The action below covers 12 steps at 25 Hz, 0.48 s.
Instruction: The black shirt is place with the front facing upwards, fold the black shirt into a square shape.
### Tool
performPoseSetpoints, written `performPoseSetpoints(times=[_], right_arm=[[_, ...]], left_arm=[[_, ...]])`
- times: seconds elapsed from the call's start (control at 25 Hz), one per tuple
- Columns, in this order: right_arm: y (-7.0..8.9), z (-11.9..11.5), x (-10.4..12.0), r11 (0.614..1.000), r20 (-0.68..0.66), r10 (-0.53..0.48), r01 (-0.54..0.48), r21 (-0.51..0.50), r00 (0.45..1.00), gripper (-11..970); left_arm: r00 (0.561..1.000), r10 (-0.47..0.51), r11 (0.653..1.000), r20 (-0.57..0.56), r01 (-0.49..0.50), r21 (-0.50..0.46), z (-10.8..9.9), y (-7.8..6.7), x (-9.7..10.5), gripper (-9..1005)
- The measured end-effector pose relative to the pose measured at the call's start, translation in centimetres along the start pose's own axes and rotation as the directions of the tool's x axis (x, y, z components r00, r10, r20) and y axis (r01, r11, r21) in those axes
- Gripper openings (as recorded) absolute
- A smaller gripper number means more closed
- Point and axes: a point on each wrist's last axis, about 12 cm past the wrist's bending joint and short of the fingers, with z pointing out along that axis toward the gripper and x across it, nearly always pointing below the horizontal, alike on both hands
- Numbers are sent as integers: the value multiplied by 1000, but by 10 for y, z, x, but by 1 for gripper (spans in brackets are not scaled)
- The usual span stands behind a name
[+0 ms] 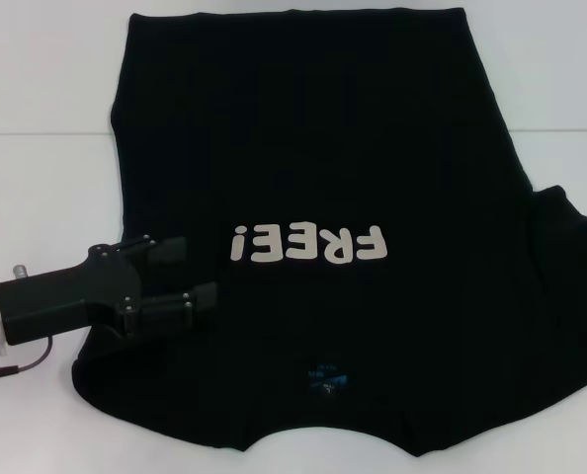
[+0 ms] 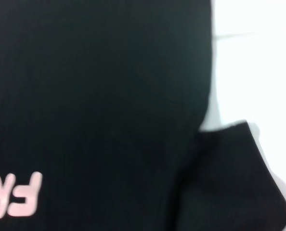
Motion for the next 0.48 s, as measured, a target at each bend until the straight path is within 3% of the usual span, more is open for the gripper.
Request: performPoseSetpoints(times=[0.48], right_arm=[[18,3,-14,986,21,-161,161,-32,987,7]], left_arm=[[1000,0,1000,-1,0,-2,0,0,0,861]])
